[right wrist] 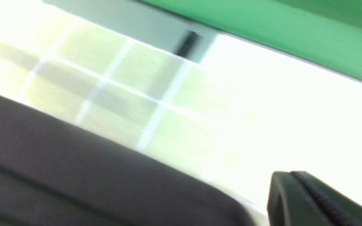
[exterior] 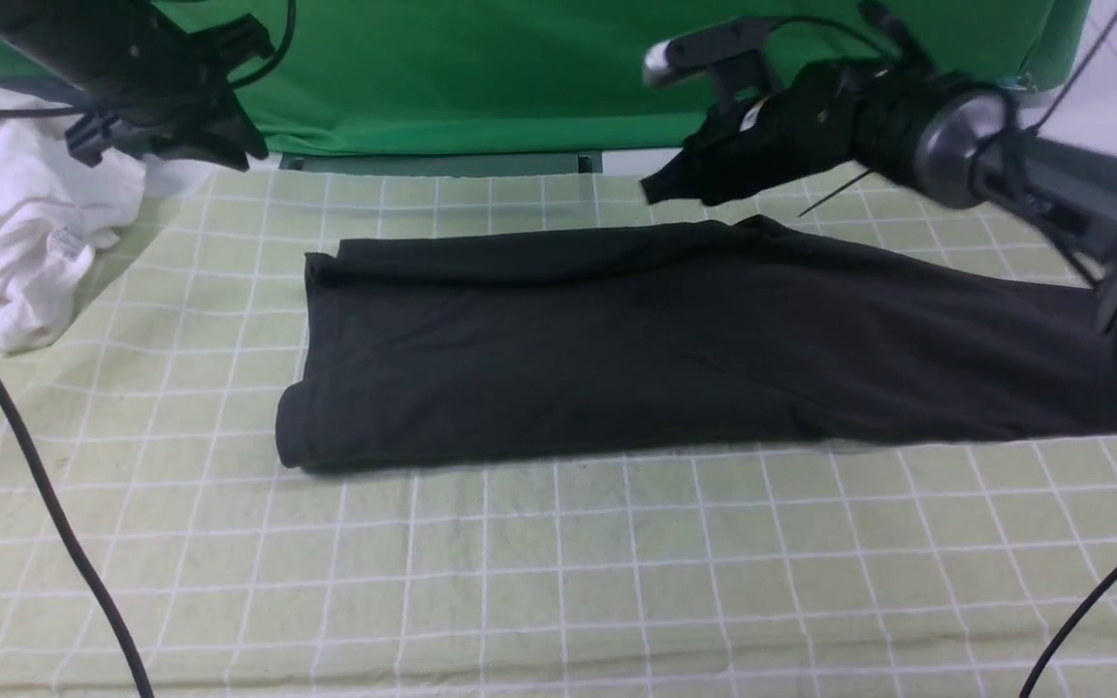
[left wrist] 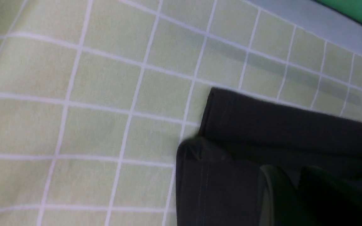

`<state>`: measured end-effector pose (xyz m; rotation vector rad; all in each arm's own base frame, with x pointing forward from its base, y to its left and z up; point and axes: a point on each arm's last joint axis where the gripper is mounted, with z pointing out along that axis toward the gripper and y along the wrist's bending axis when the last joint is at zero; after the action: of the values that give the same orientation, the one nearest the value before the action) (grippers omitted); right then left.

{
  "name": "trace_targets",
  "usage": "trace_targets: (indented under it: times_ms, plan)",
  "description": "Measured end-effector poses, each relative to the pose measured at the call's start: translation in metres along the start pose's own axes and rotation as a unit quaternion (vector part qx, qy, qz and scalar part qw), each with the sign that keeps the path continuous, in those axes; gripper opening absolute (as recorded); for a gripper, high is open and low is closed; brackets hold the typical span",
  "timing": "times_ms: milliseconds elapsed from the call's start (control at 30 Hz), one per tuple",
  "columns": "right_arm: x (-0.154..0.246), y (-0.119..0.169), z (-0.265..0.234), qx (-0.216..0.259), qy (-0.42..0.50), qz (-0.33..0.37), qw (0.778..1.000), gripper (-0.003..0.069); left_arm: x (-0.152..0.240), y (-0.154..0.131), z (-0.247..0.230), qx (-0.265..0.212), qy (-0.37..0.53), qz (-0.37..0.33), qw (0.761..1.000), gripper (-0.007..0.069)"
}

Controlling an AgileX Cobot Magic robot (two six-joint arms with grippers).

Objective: Fold a long-sleeved shirt over a green coffee tablecloth.
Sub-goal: 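Fold the black garment in half by bringing its near edge over to the far edge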

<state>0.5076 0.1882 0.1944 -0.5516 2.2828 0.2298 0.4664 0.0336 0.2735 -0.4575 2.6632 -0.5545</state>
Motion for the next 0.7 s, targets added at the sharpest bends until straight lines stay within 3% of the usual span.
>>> trace_targets:
  times_ms: [200, 300, 467, 567, 700]
  plan:
    - [-0.015, -0.018, -0.057, -0.008, 0.056, -0.003, 0.998, 0.0008, 0.015, -0.013, -0.003, 0.003, 0.042, 0.049, 0.998, 0.0108]
    - [-0.018, -0.023, -0.089, -0.020, 0.099, -0.021, 0.995, 0.0008, 0.035, -0.032, 0.017, 0.001, 0.081, 0.080, 0.994, 0.0108]
    - [-0.016, -0.027, -0.099, -0.027, 0.126, -0.029, 0.991, 0.0008, 0.070, -0.053, 0.059, -0.036, 0.149, 0.133, 0.979, 0.0108]
    - [-0.015, -0.028, -0.100, -0.027, 0.130, -0.029, 0.991, 0.0008, 0.075, -0.061, 0.088, -0.064, 0.131, 0.171, 0.974, 0.0108]
    - [-0.015, -0.029, -0.100, -0.025, 0.132, -0.034, 0.990, 0.0008, 0.064, -0.063, 0.126, -0.066, 0.028, 0.189, 0.979, 0.0108]
